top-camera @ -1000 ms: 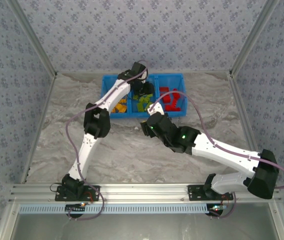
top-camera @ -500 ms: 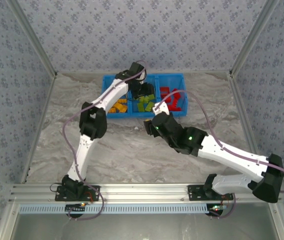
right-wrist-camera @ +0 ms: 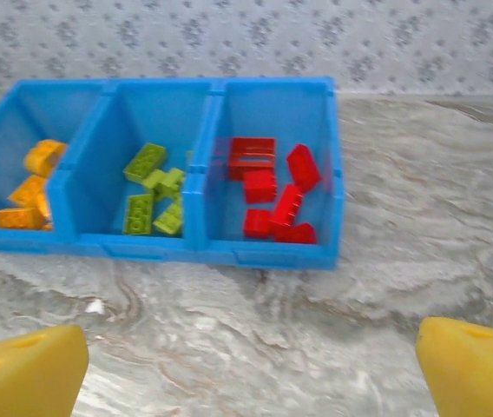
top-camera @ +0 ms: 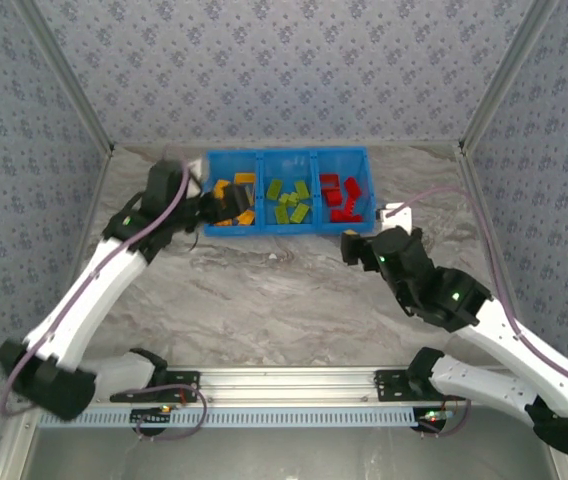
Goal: Sort the legos into containers by color
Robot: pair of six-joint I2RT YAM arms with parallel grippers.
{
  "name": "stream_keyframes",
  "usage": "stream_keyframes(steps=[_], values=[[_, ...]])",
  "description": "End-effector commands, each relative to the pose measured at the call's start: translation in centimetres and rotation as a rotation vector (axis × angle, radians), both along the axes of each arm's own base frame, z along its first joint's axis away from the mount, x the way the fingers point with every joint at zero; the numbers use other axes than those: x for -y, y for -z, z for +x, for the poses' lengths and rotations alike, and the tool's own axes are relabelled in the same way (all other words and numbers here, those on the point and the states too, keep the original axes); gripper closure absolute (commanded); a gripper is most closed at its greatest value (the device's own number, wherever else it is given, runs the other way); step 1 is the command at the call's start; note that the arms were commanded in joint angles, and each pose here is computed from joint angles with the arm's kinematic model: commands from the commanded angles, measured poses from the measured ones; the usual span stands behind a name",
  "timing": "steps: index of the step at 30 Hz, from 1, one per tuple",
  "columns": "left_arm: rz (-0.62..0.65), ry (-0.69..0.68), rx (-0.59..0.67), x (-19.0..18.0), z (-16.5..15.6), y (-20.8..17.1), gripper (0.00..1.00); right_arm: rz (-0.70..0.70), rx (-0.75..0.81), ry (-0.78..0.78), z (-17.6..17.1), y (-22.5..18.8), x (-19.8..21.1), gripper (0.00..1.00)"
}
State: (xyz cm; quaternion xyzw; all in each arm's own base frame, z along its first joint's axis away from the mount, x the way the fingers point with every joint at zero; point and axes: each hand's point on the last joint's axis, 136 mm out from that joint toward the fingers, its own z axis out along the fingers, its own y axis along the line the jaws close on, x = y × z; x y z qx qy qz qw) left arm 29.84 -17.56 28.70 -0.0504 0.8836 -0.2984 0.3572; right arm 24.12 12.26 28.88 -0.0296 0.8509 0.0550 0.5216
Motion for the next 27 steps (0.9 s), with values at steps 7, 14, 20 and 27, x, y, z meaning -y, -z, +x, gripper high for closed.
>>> stream_keyframes(steps=[7,14,20,27], values=[[0.393,-0.532,-0.063,-15.6,-6.9,4.9,0.01,-0.101,-0.001,0.357,-0.5,3.0,7.9,0.00],[0.671,-0.698,0.244,-20.2,-4.3,8.9,0.01,-0.175,0.064,0.407,4.2,8.8,11.7,0.00],[0.804,-0.628,0.289,-21.6,-1.6,13.9,0.01,-0.082,0.001,0.392,7.7,14.5,14.3,0.00],[0.717,-0.701,0.230,-23.7,1.3,17.0,0.01,-0.093,0.009,0.354,12.2,17.8,15.5,0.00]])
